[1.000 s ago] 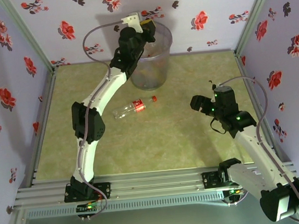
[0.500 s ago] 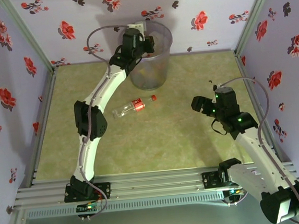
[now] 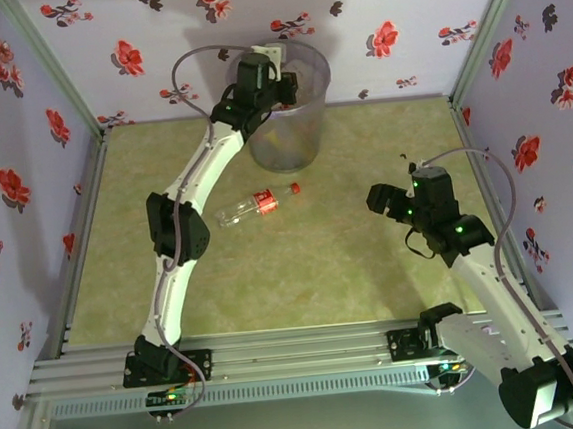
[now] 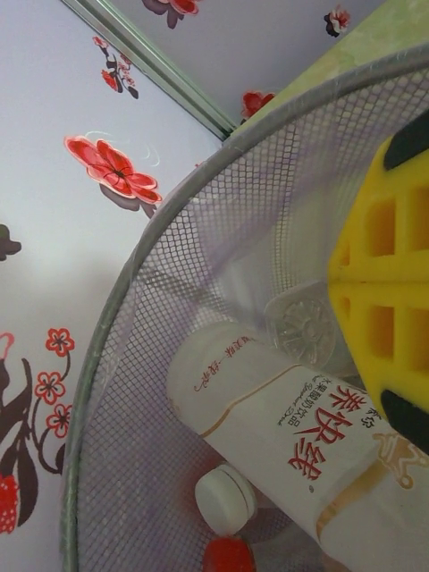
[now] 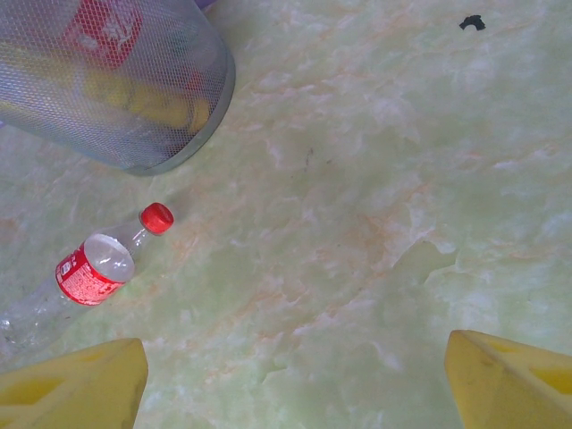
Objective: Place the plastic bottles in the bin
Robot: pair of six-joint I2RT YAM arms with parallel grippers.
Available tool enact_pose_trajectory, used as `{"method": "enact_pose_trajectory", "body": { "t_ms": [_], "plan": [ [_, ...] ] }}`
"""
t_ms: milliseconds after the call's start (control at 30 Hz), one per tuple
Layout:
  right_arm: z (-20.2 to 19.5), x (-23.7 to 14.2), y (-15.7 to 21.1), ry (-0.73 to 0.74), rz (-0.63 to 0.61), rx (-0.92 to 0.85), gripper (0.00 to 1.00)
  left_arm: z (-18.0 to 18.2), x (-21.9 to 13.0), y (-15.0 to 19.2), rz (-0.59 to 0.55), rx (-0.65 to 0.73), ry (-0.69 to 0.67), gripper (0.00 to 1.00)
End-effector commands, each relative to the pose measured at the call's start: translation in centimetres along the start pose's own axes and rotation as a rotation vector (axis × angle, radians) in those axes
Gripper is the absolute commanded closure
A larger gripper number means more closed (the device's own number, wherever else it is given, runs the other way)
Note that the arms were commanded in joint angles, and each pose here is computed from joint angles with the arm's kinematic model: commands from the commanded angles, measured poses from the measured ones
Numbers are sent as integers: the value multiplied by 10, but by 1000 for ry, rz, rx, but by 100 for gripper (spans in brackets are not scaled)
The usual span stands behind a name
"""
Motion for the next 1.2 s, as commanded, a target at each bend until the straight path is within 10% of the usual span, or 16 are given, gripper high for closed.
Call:
{"method": "enact_pose_trajectory", "body": {
  "t_ms": [0, 167, 367, 767, 1167],
  "plan": [
    [9, -8, -12, -18, -43, 2, 13, 6, 17, 66, 204, -3, 12, 100],
    [9, -6, -12, -20, -42, 6, 13, 5, 4, 35, 136, 7, 14, 99],
    [10, -4, -12, -23, -41, 11, 13, -2, -22, -20, -4, 33, 28, 54],
    [13, -6, -12, -38, -38, 18, 8, -12, -83, -79, -104, 162, 30, 12],
    [11, 3, -11, -30, -33, -5, 6, -4, -204, -18, 57, 404, -5, 0]
  ]
}}
Point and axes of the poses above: each hand's point on the last joint's axis, 136 mm out from that joint toward the fingers, its own x axis out along the fingers, its own z axis along the line the jaws close on, y = z × x, the point moved 1 cm from there along -x, back along the fingers, and after that the axes turned 11 degrees about x, right-handed, at the moved point
